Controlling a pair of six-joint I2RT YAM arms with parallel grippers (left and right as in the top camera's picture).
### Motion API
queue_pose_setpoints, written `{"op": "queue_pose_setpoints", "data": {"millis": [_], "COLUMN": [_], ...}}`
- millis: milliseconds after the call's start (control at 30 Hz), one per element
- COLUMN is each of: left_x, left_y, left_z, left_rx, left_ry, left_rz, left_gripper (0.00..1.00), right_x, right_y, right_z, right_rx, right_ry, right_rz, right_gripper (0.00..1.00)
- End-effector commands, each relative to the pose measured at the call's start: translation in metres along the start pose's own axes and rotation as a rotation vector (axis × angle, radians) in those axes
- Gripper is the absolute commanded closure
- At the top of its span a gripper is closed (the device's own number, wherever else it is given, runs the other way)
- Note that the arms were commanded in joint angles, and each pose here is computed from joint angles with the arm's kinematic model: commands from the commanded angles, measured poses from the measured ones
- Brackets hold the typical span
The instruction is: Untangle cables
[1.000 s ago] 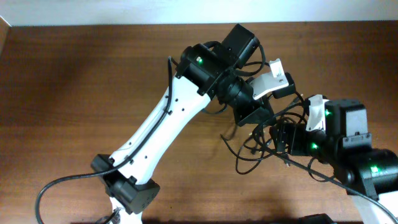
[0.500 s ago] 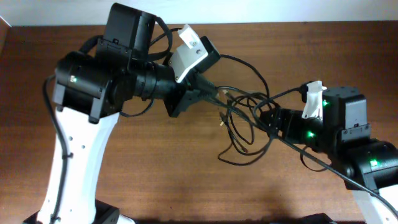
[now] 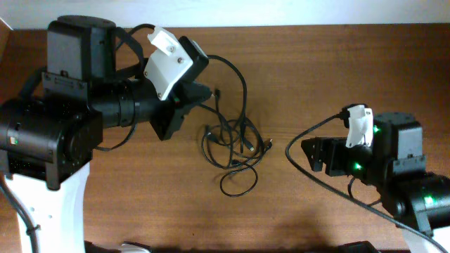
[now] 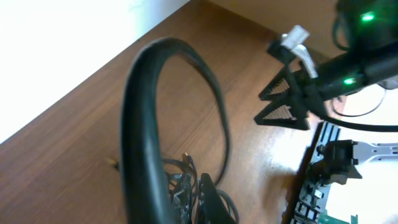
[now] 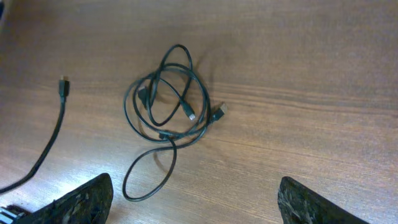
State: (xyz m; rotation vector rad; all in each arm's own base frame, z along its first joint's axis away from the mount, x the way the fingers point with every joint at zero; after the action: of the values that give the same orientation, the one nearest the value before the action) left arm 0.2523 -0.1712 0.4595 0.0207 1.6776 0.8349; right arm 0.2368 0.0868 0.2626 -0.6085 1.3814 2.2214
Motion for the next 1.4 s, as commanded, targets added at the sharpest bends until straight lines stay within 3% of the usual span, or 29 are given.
{"op": "queue_pose_setpoints", "data": {"millis": [0,133,233,333,500,533,600,700,800,867,900,933,1067,1167,1300,1367], "left_x": [0.006,0.036,0.052,0.078,0.161,0.192,0.237,0.305,0.370,0.388,0.392,0.393,0.396,0.406,0.418,0.419], "left_y": [0.005,0.031,0.059,0.092,0.147,0.164,0.179,0.172,0.172,0.169,0.167,0.164,0.158,0.149,0.181,0.185], "left_z": [0.026,0.086,0.116,0.146,0.198,0.210,0.222,0.248,0.253,0.251,0.251,0.251,0.241,0.212,0.189,0.189], "left_rx": [-0.171,-0.606,-0.866,-1.116,-1.363,-1.452,-1.543,-1.510,-1.565,-1.577,-1.574,-1.561,-1.526,-1.471,-1.698,-1.727], "left_ry": [0.111,0.327,0.345,0.462,0.902,1.060,1.241,1.424,1.521,1.558,1.560,1.564,1.587,1.662,1.646,1.631], "left_rz": [0.039,0.147,0.220,0.275,0.263,0.230,0.206,0.137,0.147,0.147,0.152,0.151,0.203,0.348,0.505,0.514], "left_gripper": [1.00,1.00,1.00,1.00,1.00,1.00,1.00,1.00,1.00,1.00,0.39,0.01,0.01,0.01,0.01,0.01], "right_x": [0.000,0.002,0.002,0.005,0.005,0.006,0.007,0.008,0.012,0.012,0.012,0.012,0.012,0.012,0.011,0.011], "right_y": [0.010,0.010,0.010,0.010,0.010,0.010,0.010,0.010,0.010,0.010,0.010,0.010,0.010,0.010,0.010,0.010], "right_z": [0.005,0.004,0.004,0.001,0.001,0.001,0.001,0.000,-0.002,-0.002,-0.002,-0.002,-0.002,-0.001,-0.001,-0.001], "right_rx": [-0.018,-0.015,-0.014,0.000,0.001,0.001,0.002,0.004,0.012,0.012,0.012,0.012,0.012,0.012,0.012,0.011], "right_ry": [0.016,0.012,0.012,0.016,0.015,0.015,0.016,0.014,0.009,0.009,0.009,0.009,0.009,0.009,0.010,0.009], "right_rz": [-0.028,-0.018,-0.017,-0.007,-0.005,-0.003,0.001,0.008,0.021,0.021,0.021,0.021,0.021,0.021,0.020,0.020], "right_gripper": [0.16,0.16,0.16,0.16,0.16,0.16,0.16,0.16,0.16,0.16,0.16,0.16,0.16,0.16,0.16,0.16]}}
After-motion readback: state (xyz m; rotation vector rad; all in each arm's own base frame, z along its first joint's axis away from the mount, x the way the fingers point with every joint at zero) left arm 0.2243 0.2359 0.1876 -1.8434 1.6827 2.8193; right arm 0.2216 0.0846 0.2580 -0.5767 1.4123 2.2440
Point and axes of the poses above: each gripper's point midway between its finger pads, its own y axis back along the fingers, its own z axis along the line the jaws close on, x = y × z, the point moved 1 cm from there along y, back along the fingers, and after that the axes turned 3 degrees about -y, right-handed, at the moved point
